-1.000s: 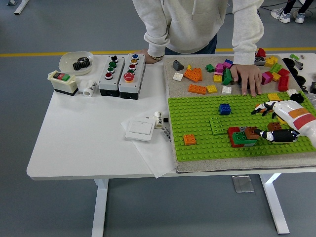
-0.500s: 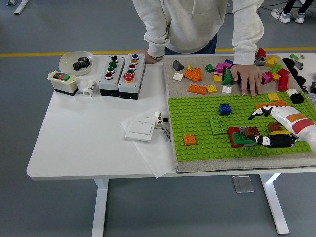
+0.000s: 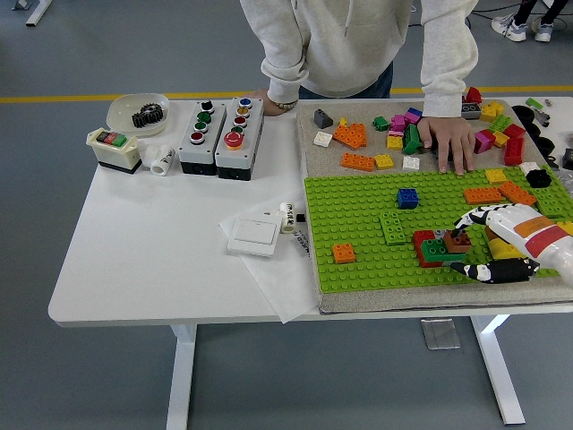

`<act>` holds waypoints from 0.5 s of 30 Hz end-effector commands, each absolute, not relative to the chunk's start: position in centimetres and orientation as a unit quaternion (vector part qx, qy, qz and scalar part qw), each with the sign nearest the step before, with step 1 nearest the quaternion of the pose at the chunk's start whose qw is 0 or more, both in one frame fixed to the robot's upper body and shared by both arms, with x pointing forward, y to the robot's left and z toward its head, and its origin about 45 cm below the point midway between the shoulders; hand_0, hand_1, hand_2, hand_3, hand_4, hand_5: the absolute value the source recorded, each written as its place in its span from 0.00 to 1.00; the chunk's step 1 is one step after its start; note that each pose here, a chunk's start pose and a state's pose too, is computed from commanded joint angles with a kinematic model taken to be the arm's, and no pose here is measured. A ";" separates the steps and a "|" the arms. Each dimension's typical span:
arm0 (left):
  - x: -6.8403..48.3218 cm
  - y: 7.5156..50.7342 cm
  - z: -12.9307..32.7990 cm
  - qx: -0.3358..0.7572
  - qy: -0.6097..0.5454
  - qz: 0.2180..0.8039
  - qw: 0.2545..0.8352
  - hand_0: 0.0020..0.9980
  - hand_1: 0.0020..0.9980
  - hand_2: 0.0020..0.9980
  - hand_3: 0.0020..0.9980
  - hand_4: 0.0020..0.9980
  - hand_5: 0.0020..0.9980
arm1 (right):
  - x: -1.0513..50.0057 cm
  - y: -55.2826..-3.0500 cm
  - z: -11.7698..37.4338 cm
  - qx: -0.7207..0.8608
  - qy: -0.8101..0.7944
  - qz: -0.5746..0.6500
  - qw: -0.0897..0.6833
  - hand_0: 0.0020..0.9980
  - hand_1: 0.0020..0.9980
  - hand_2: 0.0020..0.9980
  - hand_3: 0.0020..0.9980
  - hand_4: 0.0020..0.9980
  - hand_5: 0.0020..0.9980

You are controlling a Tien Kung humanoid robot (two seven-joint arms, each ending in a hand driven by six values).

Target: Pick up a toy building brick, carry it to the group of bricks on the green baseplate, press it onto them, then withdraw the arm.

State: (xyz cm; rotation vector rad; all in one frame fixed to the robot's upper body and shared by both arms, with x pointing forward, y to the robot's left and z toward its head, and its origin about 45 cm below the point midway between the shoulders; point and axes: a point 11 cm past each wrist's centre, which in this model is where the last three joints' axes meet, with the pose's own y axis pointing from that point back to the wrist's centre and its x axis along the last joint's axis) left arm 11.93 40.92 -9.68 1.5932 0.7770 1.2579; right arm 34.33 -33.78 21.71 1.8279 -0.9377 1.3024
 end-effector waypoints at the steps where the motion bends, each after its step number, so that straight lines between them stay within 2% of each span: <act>1: 11.9 40.9 -9.7 0.649 0.316 0.512 0.465 0.75 0.75 0.74 0.60 0.68 0.59 | 34.3 -33.7 21.7 0.705 -0.360 0.502 0.347 0.67 0.68 0.70 0.58 0.82 0.47; 15: 12.1 40.9 -9.6 0.647 0.316 0.513 0.466 0.75 0.75 0.74 0.60 0.68 0.59 | 34.0 -33.2 21.6 0.712 -0.354 0.501 0.342 0.66 0.68 0.70 0.58 0.83 0.47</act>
